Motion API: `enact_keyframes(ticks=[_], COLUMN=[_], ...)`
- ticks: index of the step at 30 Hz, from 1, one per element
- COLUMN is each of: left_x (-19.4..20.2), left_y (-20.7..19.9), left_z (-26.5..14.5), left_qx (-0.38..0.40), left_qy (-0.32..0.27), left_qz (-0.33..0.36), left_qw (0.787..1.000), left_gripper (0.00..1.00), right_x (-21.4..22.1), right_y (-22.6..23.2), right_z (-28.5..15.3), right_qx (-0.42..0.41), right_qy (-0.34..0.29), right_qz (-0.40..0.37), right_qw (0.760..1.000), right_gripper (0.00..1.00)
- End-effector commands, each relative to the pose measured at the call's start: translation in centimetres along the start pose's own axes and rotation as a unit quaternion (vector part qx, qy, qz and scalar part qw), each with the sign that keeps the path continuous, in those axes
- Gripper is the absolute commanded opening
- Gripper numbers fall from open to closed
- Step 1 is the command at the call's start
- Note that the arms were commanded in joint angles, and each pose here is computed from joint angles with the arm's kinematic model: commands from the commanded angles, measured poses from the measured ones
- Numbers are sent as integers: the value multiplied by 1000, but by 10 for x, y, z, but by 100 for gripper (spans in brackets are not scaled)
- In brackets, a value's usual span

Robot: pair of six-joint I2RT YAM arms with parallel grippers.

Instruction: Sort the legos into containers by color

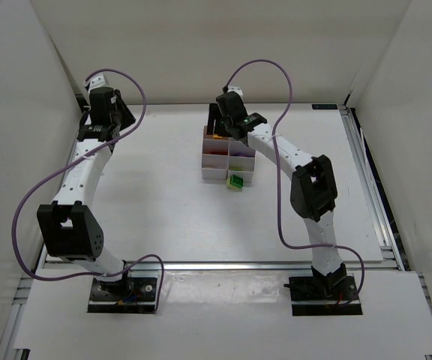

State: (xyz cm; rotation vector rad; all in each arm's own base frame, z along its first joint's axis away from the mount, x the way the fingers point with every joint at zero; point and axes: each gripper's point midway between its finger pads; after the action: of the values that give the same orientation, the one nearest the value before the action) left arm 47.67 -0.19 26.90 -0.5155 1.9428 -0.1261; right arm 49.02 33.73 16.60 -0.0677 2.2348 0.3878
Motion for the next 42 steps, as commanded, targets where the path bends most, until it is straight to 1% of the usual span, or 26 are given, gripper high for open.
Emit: enact_keyframes(ticks=[1,5,7,8,9,10,11,12,13,14,17,20,21,22,23,24,26,27,28,29,30,31,32,37,38,42], left_x=[-10,-5,-2,-6,-5,0,0,0,4,3,4,8,10,11,14,14,13,15,14,14,15,14,15,24,25,23], left_y=[-9,-19,-40,-46,-56,-72,-80,-86,-96,-116,-140,-152,-154,-157,-159,-161,-161,-161,-162,-162,-161,-161,-161,-163,-163,-166], left_z=[-12,-19,-32,-36,-42,-52,-58,-61,-67,-86,-112,-133,-137,-144,-155,-159,-166,-172,-173,-176,-179,-180,-183,-175,-173,-165], left_qx=[24,55,119,136,162,212,238,261,292,359,448,520,534,556,587,597,612,627,634,637,644,649,652,636,633,625], left_qy=[-15,-8,1,-4,5,29,38,50,70,89,123,141,151,157,167,169,168,173,167,168,160,154,154,143,144,131], left_qz=[-9,-24,-30,-37,-48,-53,-62,-72,-81,-66,-48,-18,-14,-5,9,13,23,30,36,36,43,47,48,31,27,20], left_qw=[1000,998,992,990,986,975,969,961,950,927,884,842,832,816,792,784,772,759,754,751,747,744,741,758,760,770], left_gripper=[10,10,10,10,10,10,10,10,10,10,10,10,10,10,10,10,10,10,10,10,10,10,10,10,10,10], right_x=[-41,-56,-63,-85,-79,-80,-99,-77,-76,-78,-49,-42,-37,-34,-32,-28,-30,-33,-28,-34,-35,-47,-49,-70,-69,-90], right_y=[24,33,33,38,33,34,49,51,36,46,33,20,23,25,26,30,35,36,40,39,42,48,49,76,81,108], right_z=[-23,-47,-59,-83,-88,-96,-130,-129,-135,-158,-159,-166,-175,-179,-183,-188,-193,-193,-190,-189,-191,-195,-194,-204,-198,-208], right_qx=[-51,-70,-79,-96,-99,-114,-172,-216,-228,-282,-319,-359,-392,-405,-413,-433,-450,-459,-480,-488,-500,-511,-515,-534,-537,-556], right_qy=[-53,-84,-107,-145,-146,-156,-199,-187,-188,-208,-158,-148,-152,-152,-148,-149,-142,-137,-94,-98,-75,-102,-98,-88,-71,-83], right_qz=[3,-18,-33,-54,-74,-99,-137,-160,-170,-192,-207,-221,-257,-270,-280,-301,-296,-285,-218,-205,-143,-135,-115,-52,-32,-20], right_qw=[997,994,991,983,981,976,955,945,940,917,911,895,870,861,854,837,830,831,844,843,851,843,844,839,840,827], right_gripper=[73,74,75,77,81,82,82,81,81,80,82,84,84,84,84,84,80,79,79,79,78,77,75,78,78,78])
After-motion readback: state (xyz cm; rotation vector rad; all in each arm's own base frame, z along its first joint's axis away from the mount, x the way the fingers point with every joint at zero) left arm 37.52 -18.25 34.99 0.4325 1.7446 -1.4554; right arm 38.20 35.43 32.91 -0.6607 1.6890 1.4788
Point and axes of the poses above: each gripper's point midway between its finger pads, its own z axis out along the fingers, its own y axis along the line the jaws close on, x = y × z, and after that the axes turned 1 degree about -z, right-handed
